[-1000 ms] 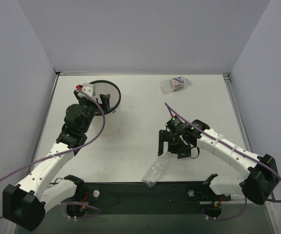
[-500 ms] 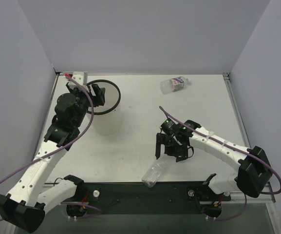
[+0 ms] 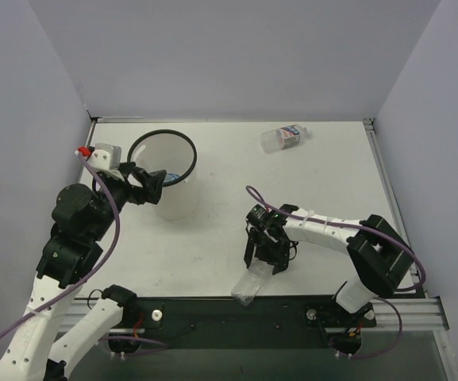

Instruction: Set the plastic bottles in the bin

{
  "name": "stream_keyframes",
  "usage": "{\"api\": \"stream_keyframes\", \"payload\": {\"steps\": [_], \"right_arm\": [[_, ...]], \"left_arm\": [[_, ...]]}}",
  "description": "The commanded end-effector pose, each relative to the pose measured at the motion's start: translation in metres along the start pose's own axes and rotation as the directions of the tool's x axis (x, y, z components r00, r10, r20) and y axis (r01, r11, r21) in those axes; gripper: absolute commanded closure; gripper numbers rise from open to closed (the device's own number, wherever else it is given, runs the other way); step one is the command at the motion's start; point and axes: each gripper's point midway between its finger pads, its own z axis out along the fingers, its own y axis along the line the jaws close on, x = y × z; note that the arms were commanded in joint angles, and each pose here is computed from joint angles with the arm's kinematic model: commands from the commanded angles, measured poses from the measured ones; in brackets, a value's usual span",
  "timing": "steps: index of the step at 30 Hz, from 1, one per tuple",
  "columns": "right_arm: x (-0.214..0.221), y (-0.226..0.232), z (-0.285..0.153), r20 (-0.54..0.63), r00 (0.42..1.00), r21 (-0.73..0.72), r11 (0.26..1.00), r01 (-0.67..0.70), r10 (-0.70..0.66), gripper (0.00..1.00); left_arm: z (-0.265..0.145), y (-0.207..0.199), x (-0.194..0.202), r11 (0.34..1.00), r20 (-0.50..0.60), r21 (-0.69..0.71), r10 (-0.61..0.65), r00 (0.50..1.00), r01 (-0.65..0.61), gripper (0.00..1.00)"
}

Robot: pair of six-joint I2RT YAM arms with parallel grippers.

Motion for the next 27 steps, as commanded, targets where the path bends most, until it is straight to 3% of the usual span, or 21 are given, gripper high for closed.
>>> {"api": "stream_keyframes", "payload": {"steps": [1,5,11,16,19,22,25,27], "right_arm": [[-0.006,0.023,-0.002,0.017,0.999,-0.059,0.998,-0.028,0.029,0.40],[-0.011,0.043,-0.038,0.024,0.999,-0.161,0.986,-0.038,0.042,0.54],[-0.030,0.080,-0.108,-0.033,0.985,-0.396,0.902,-0.170,0.171,0.55],[-0.073,0.101,-0.181,-0.084,0.951,-0.584,0.759,-0.289,0.297,0.55],[-0.096,0.105,-0.218,-0.104,0.938,-0.665,0.678,-0.313,0.331,0.55],[-0.119,0.106,-0.251,-0.104,0.929,-0.730,0.607,-0.314,0.355,0.55],[-0.126,0.111,-0.271,-0.130,0.940,-0.769,0.566,-0.296,0.315,0.55],[-0.132,0.113,-0.291,-0.127,0.948,-0.802,0.532,-0.272,0.292,0.55]], "left_arm": [[-0.006,-0.026,0.012,0.985,-0.062,0.167,0.054,0.997,-0.043,0.03],[-0.015,-0.050,0.011,0.939,-0.013,0.323,0.127,0.992,-0.116,0.03],[-0.025,-0.075,0.010,0.864,0.090,0.470,0.156,0.984,-0.180,0.03],[-0.034,-0.097,0.005,0.768,0.203,0.580,0.185,0.962,-0.270,0.02],[-0.034,-0.103,0.001,0.731,0.244,0.601,0.218,0.945,-0.324,0.03],[-0.040,-0.116,-0.001,0.649,0.286,0.665,0.234,0.929,-0.369,0.03],[-0.046,-0.129,0.000,0.563,0.326,0.720,0.242,0.914,-0.406,0.03],[-0.045,-0.131,0.001,0.543,0.337,0.725,0.258,0.905,-0.424,0.03]]}}
